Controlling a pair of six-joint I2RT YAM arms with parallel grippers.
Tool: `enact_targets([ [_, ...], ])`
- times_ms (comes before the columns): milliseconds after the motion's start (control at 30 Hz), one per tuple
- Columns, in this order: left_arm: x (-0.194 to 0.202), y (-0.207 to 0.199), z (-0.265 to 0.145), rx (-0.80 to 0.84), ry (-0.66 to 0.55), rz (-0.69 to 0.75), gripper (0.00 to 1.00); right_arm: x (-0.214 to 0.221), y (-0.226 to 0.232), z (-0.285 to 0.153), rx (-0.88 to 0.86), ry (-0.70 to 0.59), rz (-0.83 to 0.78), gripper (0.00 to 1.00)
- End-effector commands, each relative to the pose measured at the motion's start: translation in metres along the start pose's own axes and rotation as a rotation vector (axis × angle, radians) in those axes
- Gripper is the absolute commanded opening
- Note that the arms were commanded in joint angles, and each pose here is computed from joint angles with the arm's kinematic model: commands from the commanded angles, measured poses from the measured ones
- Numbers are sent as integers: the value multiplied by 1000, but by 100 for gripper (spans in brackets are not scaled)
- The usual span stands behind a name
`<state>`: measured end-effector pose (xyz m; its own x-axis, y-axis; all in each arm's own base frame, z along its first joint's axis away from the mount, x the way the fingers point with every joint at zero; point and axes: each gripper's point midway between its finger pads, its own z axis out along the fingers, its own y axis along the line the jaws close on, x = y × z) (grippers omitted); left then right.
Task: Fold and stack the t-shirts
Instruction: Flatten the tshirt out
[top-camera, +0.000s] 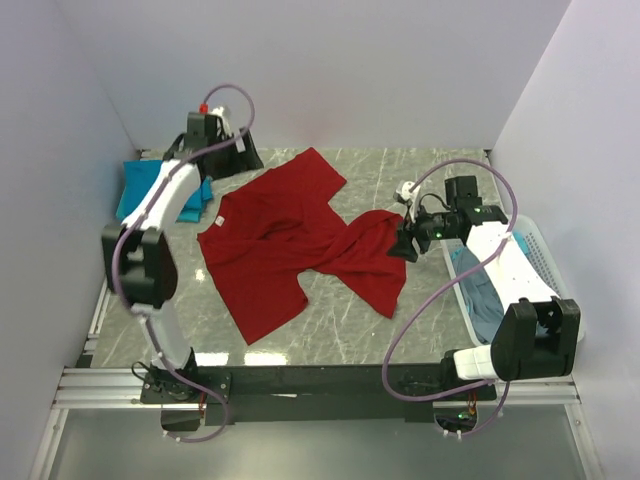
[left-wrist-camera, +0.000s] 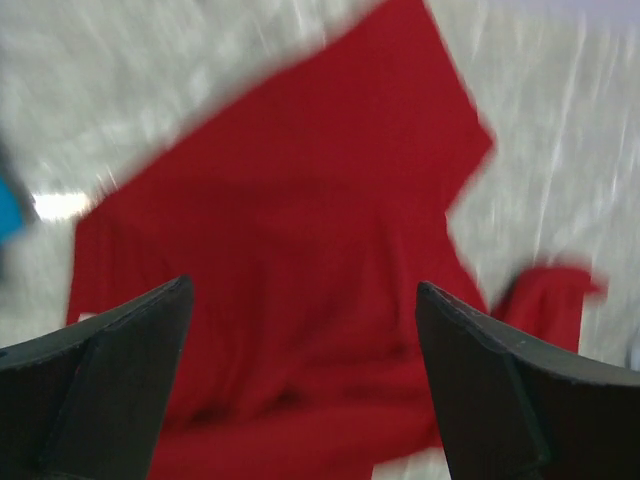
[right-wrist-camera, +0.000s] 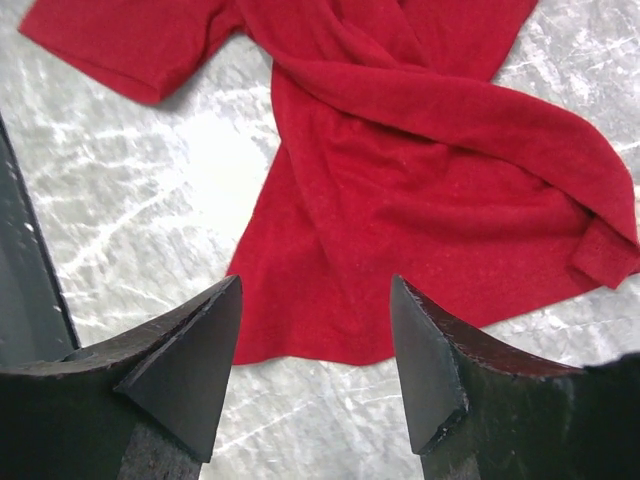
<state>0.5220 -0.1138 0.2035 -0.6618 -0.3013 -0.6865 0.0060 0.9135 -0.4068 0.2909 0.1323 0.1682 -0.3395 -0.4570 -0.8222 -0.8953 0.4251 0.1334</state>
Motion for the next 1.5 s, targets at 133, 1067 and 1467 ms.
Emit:
enact_targets([
  [133,37,-62,-119,360,-119,254,99,28,17,21,-26,63,-225,75],
  [1067,206,-17,-138,152,58,444,84,32,-192,51,427,546,-72,70],
  [1467,189,-8,-147,89,-29,441,84,37,-183,78,335,562,-53,38],
])
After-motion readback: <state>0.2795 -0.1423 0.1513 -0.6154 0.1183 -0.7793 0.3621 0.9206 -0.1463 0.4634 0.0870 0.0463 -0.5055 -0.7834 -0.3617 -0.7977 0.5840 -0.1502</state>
